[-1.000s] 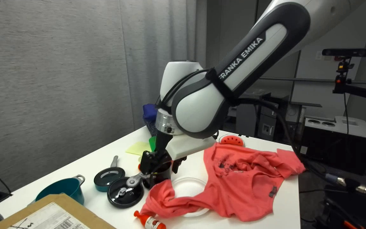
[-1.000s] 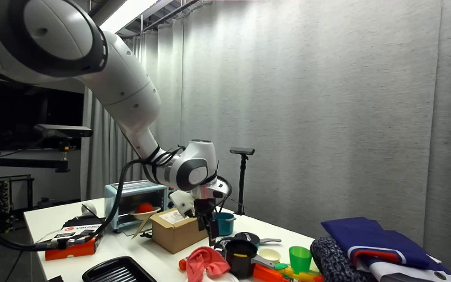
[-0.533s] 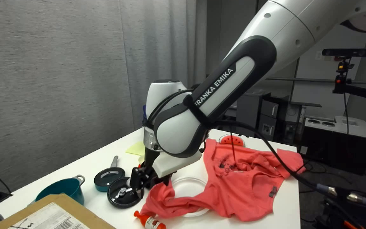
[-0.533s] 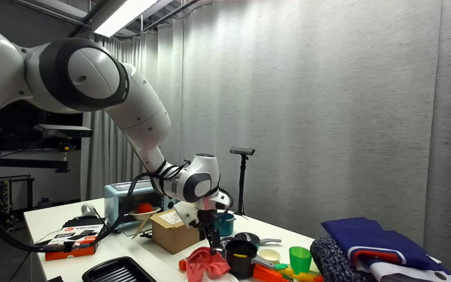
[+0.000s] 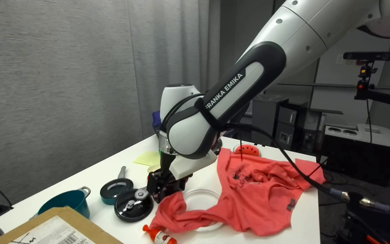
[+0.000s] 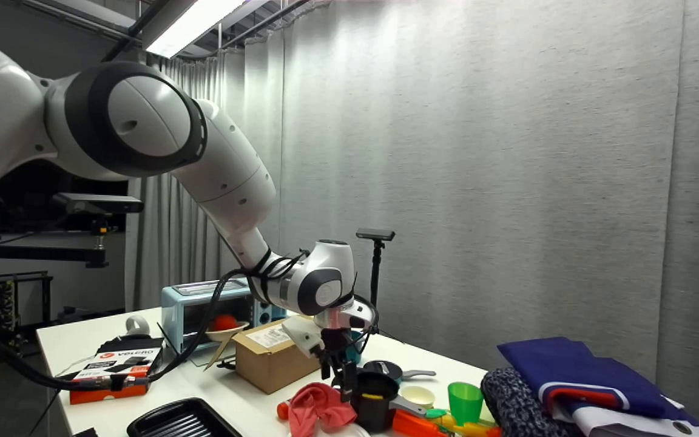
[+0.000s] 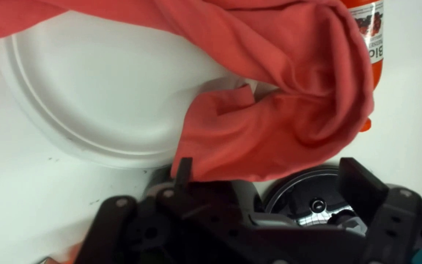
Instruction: Fold the shirt
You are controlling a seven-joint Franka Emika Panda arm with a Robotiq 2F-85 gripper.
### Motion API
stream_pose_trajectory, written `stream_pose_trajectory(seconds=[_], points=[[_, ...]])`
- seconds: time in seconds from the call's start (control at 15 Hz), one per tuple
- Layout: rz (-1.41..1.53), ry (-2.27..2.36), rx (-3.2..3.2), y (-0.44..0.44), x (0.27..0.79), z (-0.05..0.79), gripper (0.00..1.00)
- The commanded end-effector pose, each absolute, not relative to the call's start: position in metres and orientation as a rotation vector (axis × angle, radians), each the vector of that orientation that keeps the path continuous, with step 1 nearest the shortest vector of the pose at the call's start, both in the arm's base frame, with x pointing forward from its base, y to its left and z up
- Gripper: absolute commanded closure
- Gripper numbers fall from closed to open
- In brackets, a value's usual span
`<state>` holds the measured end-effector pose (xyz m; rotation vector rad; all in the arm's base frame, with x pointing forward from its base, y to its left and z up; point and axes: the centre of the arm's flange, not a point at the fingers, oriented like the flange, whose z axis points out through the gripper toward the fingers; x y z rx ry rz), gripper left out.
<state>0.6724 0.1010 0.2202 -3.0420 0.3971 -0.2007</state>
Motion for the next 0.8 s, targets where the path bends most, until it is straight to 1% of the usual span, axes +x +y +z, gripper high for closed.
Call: stream_pose_trajectory(seconds=[0.0,0.2,0.4,0.73], points=[[-0.227,0.37,-3.026,0.098,0.68,0.228,0.0],[-0.293,0.392,-3.041,0.103,0.682,0.233,0.0],[-0.323,0.518,-3.046,0.103,0.689,0.232,0.0],[-0.165,0.798,-3.01,0.113,0.696,0.223,0.0]])
